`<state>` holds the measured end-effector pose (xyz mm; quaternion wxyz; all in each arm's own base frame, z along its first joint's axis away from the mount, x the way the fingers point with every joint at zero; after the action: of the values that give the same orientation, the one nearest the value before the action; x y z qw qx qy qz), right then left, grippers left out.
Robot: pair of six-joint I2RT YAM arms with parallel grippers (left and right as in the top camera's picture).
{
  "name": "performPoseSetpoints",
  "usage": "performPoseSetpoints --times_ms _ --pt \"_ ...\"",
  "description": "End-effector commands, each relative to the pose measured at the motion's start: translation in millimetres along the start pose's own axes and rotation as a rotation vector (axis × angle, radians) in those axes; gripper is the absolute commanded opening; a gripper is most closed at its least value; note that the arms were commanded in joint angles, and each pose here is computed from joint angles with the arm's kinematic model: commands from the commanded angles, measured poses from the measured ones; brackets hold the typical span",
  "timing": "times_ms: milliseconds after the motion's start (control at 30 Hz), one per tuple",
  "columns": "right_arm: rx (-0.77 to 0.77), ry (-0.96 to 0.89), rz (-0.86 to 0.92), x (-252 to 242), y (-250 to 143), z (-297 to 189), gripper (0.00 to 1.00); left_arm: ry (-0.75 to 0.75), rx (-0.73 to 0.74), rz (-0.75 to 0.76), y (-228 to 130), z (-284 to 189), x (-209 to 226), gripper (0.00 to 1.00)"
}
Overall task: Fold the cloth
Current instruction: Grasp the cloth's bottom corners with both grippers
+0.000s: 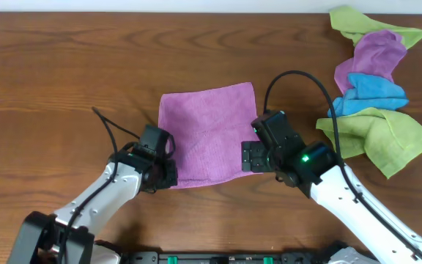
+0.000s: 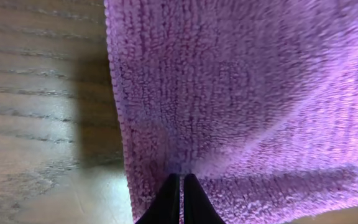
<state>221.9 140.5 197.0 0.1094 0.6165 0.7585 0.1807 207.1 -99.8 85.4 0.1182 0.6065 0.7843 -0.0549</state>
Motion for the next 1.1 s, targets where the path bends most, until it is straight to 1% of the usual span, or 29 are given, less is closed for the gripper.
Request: performPoseSetpoints --times_ms 0,167,300,367,467,567,633,667,700,733,767,833,867,967,1067 --pt "-0.018 0.006 0.001 -1.5 4.6 -4.3 0.9 0.069 0.002 -0.009 -1.2 7.9 7.0 0.06" --pt "-0.018 0.005 -0.006 -1.7 4.6 -4.3 0.93 0.208 -0.039 -0.012 0.9 9.8 20.7 0.06" --pt "-0.013 0.012 -0.002 -2.2 4.6 -4.0 0.96 0.251 -0.086 -0.005 6.8 7.1 22.3 0.06" --pt "0.0 0.049 -0.009 0.8 3.5 -4.1 0.96 0.25 -0.102 0.006 12.3 4.3 21.0 0.06" --pt "0.016 0.082 -0.028 3.4 1.8 -4.2 0.93 0.232 -0.108 -0.004 17.4 1.1 18.8 0.06" --pt "0.034 0.097 -0.025 3.2 -0.2 -4.2 0.89 0.216 -0.096 -0.004 20.3 -5.5 13.2 0.06" --pt "0.052 0.134 -0.011 2.7 -0.8 -4.4 0.83 0.201 -0.108 -0.004 27.3 -25.6 3.1 0.06" --pt "0.056 0.134 -0.007 1.7 -1.0 -4.4 0.82 0.188 -0.117 -0.003 29.9 -34.8 -1.3 0.11" --pt "0.062 0.13 -0.004 0.6 -1.8 -4.3 0.82 0.158 -0.131 -0.001 32.4 -47.3 -7.6 0.2" --pt "0.07 0.127 -0.004 0.0 -3.0 -4.3 0.82 0.127 -0.145 0.002 33.5 -57.7 -12.4 0.23" --pt "0.082 0.122 -0.003 -0.7 -4.8 -4.4 0.82 0.101 -0.159 0.004 33.7 -66.1 -15.5 0.24" --pt "0.106 0.114 -0.007 -2.4 -8.6 -4.5 0.82 0.054 -0.183 0.008 30.6 -80.5 -18.5 0.36" --pt "0.122 0.111 -0.012 -3.4 -11.9 -3.1 0.82 0.041 -0.187 0.004 26.8 -86.9 -17.4 0.43" --pt "0.156 0.158 -0.007 -2.1 -22.7 7.8 0.79 0.047 -0.174 -0.006 16.3 -92.8 -10.1 0.48" --pt "0.176 0.306 0.034 -1.0 -38.4 31.2 0.74 0.02 -0.109 -0.049 8.8 -85.0 1.5 0.49"
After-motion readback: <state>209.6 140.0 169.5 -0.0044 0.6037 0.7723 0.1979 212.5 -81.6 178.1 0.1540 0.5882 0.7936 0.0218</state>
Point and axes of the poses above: each gripper's point midway between its finger pads, its own z axis out along the fingers, its own x axis along the line the jaws close on, y = z × x, the point moved 9 cm from there along -z, back along the fingers, and after that the axes turned 10 degrees about -z, right-handed, at the moved point
